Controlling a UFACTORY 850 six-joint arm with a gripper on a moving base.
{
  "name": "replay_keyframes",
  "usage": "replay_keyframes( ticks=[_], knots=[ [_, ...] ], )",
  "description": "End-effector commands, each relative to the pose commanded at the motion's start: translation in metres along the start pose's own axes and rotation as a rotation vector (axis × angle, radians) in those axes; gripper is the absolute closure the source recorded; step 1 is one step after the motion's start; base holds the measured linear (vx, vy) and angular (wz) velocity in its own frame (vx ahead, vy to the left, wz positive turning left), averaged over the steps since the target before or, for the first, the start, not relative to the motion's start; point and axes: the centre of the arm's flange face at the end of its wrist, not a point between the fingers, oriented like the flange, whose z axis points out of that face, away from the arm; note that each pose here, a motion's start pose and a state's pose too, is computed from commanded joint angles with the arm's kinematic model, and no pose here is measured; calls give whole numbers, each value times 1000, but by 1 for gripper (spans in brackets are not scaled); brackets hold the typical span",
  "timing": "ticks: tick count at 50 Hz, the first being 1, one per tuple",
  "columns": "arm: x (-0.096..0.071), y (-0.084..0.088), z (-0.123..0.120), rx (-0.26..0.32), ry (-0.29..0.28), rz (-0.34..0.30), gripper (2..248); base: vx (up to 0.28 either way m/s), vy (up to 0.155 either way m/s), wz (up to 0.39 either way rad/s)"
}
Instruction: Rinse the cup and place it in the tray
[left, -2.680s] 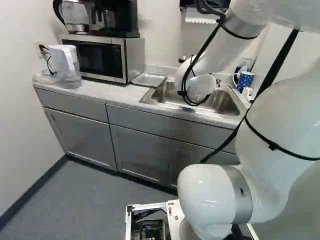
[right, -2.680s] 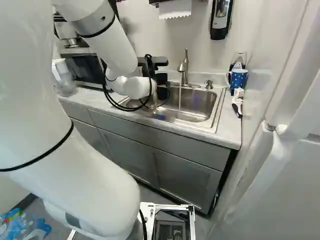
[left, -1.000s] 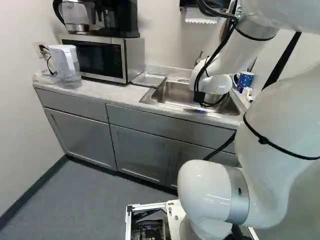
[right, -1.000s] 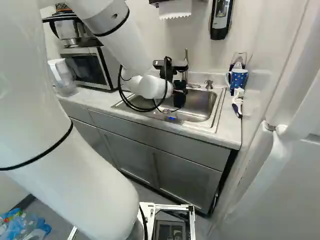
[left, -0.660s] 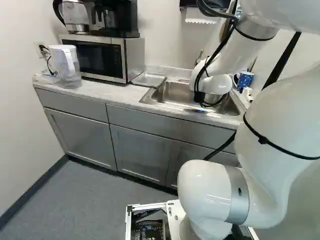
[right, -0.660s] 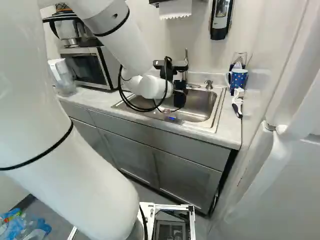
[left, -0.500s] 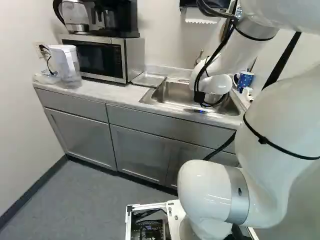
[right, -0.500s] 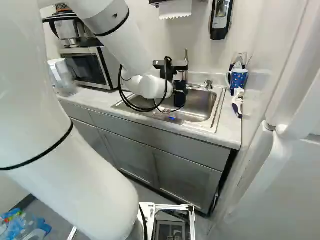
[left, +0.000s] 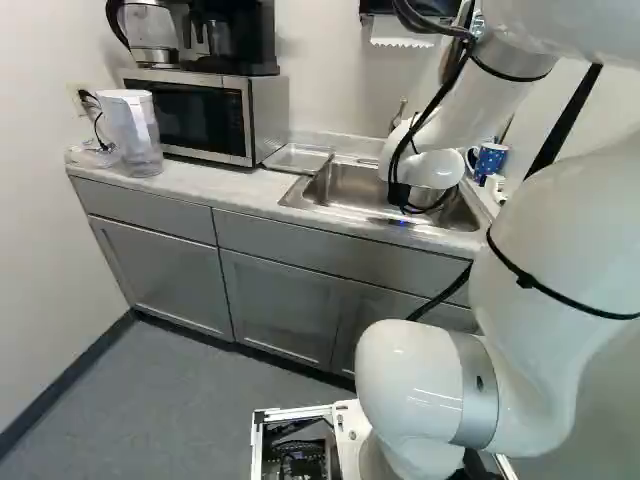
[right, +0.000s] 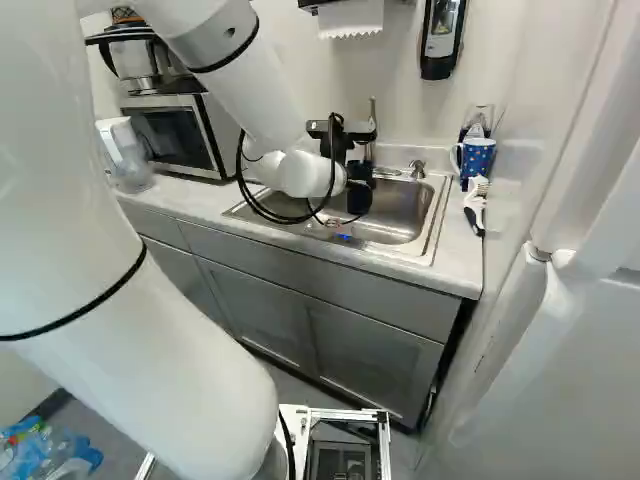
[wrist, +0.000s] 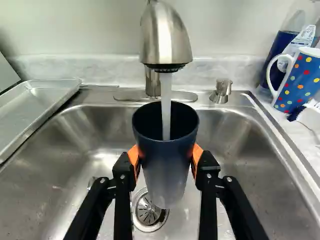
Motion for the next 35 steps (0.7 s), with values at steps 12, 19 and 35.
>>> replay_keyframes(
  ticks=[12, 19, 35],
  knots=[
    [0, 0, 0, 0, 0, 0, 129, 0, 0, 0],
    [0, 0, 0, 0, 0, 0, 129, 0, 0, 0],
    [0, 0, 0, 0, 0, 0, 129, 0, 0, 0]
  ],
)
